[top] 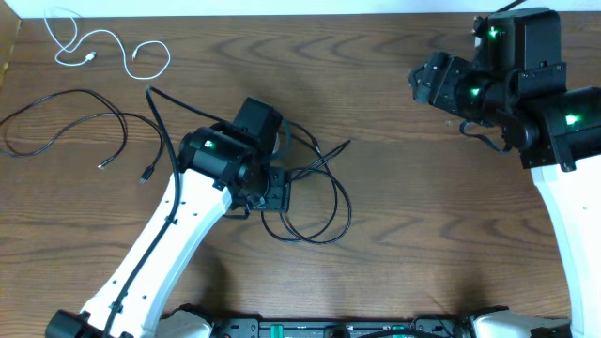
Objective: Untangle cables
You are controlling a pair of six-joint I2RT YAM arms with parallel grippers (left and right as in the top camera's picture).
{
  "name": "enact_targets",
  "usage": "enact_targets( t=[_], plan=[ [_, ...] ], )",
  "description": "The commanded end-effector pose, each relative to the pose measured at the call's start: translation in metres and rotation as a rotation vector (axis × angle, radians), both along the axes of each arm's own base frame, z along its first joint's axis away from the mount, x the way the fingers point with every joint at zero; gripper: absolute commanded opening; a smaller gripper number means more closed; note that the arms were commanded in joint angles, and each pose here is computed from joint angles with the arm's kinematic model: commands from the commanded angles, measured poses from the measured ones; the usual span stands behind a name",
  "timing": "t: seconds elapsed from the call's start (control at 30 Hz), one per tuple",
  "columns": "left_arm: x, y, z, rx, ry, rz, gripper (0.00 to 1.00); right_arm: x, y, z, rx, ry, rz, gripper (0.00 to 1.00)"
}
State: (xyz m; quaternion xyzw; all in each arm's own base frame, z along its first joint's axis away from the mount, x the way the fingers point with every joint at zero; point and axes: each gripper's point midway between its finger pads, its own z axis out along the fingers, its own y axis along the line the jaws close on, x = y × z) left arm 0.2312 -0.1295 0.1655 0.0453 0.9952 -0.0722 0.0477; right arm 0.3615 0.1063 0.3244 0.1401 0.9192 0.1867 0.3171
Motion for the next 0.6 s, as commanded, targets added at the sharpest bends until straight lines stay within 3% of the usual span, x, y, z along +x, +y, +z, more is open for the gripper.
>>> enact_targets(
  t=[0.0,0.23,0.4,0.57],
  plan=[
    [-0.01,0.009,0.022,-0.014,-0.056,0.052,0.7,-0.001,-0.015,0.003,-0.067,-0.017,-0.036,0.8],
    [-0.034,0.023,0.049,-0.101,-0.21,0.14,0.7,0.002,-0.015,-0.005,-0.076,0.006,-0.038,0.81],
    [-0.037,0.038,0.024,-0.121,-0.314,0.261,0.77,0.006,-0.012,-0.017,-0.086,0.044,-0.033,0.8],
    [-0.019,0.03,-0.008,-0.19,-0.393,0.306,0.78,0.008,-0.003,-0.033,-0.075,0.1,-0.003,0.77]
  ],
)
